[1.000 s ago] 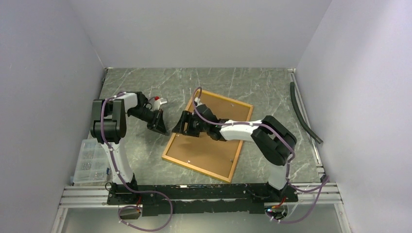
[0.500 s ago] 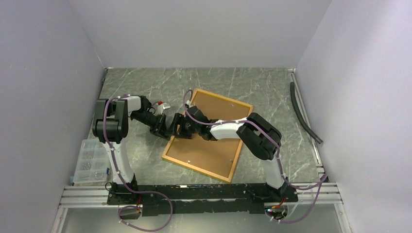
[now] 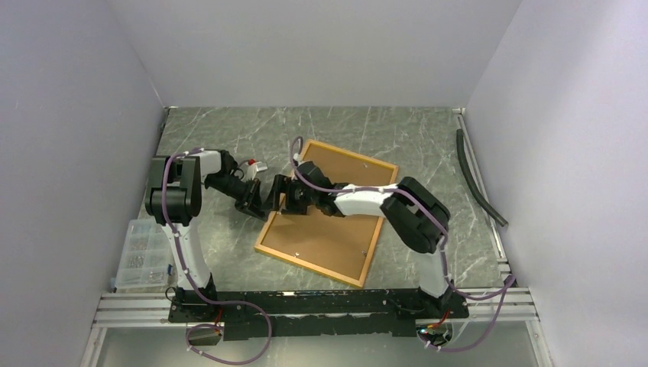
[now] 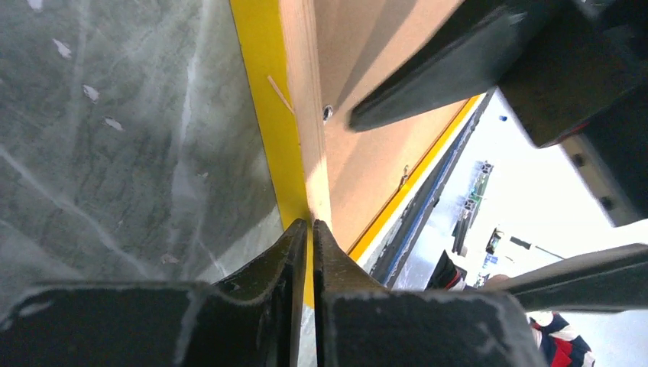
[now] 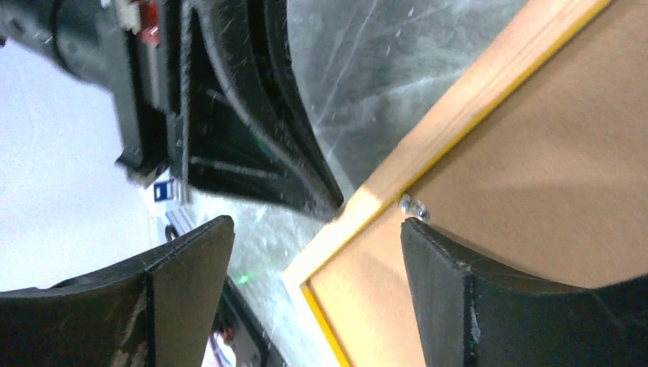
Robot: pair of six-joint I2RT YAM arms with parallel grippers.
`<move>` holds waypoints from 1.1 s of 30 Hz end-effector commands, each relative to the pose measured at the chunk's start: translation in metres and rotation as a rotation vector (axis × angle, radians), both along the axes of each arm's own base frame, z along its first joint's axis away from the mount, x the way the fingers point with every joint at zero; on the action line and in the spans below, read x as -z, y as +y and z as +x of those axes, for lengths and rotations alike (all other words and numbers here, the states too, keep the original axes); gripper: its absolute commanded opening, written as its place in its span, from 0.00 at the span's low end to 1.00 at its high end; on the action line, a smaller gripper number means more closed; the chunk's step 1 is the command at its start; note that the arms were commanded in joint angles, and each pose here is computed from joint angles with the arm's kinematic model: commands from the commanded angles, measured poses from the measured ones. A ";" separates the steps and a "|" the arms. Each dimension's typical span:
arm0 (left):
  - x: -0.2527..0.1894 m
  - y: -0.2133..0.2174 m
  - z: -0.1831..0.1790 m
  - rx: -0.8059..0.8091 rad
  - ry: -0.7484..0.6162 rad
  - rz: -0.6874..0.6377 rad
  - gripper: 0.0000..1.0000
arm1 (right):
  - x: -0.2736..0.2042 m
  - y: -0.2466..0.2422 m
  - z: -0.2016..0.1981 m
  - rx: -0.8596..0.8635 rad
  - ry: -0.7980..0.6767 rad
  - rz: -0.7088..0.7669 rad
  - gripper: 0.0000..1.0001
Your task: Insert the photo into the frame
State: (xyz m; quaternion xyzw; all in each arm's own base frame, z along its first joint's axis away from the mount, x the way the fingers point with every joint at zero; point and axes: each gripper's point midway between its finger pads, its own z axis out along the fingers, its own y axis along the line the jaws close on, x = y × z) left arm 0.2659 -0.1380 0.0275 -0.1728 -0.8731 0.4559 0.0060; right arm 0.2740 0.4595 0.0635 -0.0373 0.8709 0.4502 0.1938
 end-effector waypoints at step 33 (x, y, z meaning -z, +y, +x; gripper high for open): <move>0.030 -0.013 -0.063 0.497 -0.312 0.429 0.18 | 0.002 -0.329 0.093 0.640 0.071 -0.171 1.00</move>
